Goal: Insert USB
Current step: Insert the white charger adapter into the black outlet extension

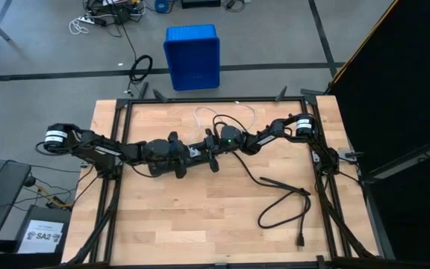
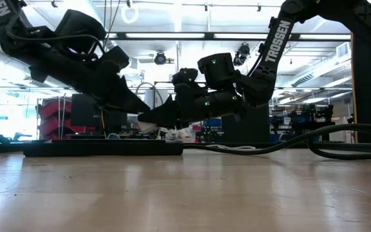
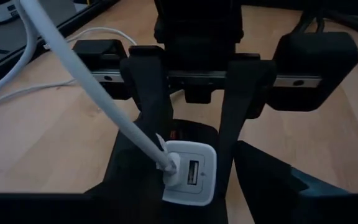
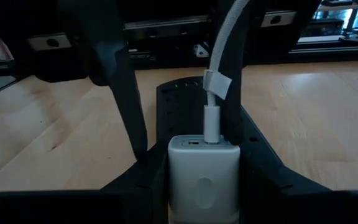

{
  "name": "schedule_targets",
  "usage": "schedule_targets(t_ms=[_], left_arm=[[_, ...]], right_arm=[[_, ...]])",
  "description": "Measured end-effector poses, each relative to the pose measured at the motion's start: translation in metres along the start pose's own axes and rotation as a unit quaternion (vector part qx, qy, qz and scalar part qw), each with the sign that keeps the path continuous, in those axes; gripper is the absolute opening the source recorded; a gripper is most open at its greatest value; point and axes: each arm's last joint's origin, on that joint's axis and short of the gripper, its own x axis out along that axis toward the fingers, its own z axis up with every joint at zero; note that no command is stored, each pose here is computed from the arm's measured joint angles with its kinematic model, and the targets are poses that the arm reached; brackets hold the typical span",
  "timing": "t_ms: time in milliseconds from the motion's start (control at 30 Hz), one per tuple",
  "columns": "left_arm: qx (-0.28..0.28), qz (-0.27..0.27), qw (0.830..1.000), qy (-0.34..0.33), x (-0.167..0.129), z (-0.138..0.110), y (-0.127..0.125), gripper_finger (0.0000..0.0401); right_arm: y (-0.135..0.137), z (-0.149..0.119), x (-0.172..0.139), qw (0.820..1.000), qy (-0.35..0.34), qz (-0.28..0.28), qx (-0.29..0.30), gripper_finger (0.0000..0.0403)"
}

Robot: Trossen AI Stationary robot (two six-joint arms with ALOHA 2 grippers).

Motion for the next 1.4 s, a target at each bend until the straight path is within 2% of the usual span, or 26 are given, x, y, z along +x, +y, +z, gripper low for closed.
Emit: schedule_targets(t_ms=[167,333,633,900,1200,1400], left_arm=[[0.0,-0.002,1.0,0.002,0.0,0.0,0.0,0.0148],[0.012,0.0,1.0,0.021,0.0,-0.003,0.0,0.015],[0.028,-0.001,1.0,0.013,-0.003,-0.001,0.001,0.0151],[0.028,0.003,1.0,0.013,-0.003,0.001,0.001,0.0132],[0.027,0.006,1.0,-0.002,-0.007,0.007,0.001,0.013],[0.03,0.008,0.999,0.015,-0.01,0.006,0.001,0.0119]], right_arm=[[0.0,0.0,0.0,1.0,0.001,0.002,-0.004,0.0112],[0.0,-0.001,0.0,1.0,0.003,0.002,-0.003,0.0112],[0.0,-0.001,0.0,1.0,0.003,0.002,0.0,0.0112],[0.0,-0.001,0.0,1.0,0.004,0.003,0.0,0.0112],[0.0,-0.001,0.0,1.0,0.004,0.002,0.002,0.0112],[0.0,-0.001,0.0,1.0,0.004,0.003,0.002,0.0112]])
